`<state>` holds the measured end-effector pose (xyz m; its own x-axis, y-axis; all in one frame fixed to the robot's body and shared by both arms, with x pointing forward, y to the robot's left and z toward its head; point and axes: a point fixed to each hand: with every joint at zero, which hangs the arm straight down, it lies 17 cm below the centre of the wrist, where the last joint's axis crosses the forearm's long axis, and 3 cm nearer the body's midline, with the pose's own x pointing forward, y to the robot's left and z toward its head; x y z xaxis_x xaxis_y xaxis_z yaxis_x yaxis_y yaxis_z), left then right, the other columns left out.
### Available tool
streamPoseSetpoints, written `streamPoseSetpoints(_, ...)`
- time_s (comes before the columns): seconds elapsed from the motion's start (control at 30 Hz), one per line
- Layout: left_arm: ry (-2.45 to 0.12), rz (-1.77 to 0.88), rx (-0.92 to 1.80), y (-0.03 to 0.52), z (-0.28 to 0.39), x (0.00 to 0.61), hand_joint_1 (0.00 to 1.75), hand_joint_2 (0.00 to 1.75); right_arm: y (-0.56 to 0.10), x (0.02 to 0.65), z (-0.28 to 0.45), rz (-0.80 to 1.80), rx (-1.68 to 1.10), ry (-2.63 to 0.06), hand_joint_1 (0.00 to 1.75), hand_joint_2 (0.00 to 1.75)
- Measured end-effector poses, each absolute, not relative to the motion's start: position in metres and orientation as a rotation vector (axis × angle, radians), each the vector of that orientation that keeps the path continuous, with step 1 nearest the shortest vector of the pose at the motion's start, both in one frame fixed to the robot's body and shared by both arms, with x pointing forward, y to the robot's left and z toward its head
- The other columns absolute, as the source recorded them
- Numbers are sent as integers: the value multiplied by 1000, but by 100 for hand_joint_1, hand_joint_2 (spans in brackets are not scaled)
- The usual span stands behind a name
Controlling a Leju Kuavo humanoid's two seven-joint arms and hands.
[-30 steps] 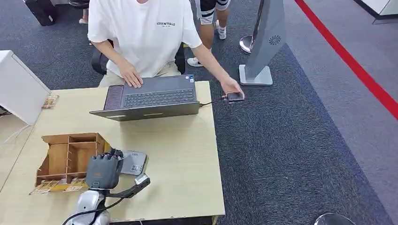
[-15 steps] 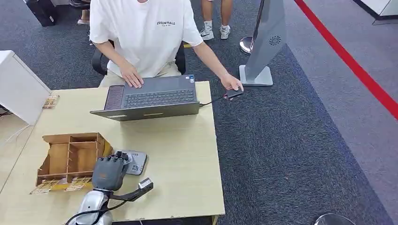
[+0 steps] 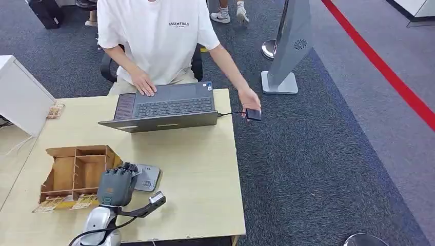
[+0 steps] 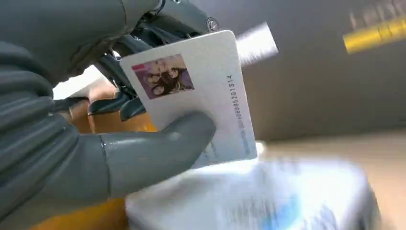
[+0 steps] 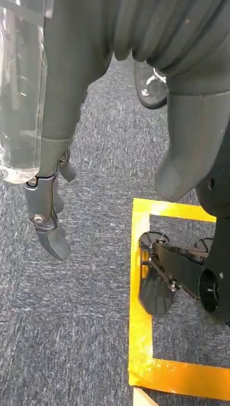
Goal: Pass the card to the sensor for recognition and then transmit it.
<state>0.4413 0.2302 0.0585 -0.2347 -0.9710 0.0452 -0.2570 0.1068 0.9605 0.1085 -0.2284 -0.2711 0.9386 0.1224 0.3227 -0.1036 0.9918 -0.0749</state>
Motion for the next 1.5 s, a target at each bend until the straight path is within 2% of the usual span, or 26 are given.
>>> streamPoseSetpoints(0.37, -2075, -1062, 1601, 186, 251, 404, 175, 175, -232, 108, -271, 89, -62, -331, 0, 175)
streamPoseSetpoints(0.6, -2182, -943, 1727, 189, 314, 396, 175, 175, -232, 108, -272, 90, -61, -325, 0, 175)
streamPoseSetpoints(1.33, -2189, -904, 1784, 197, 333, 401, 175, 175, -231, 107, -272, 93, -57, -323, 0, 175)
streamPoseSetpoints(1.4, -2137, -866, 1824, 218, 343, 425, 175, 175, -229, 108, -272, 115, -48, -319, 0, 175)
streamPoseSetpoints(1.5, -1931, -897, 1938, 277, 346, 486, 175, 175, -226, 115, -270, 140, -36, -320, 0, 175)
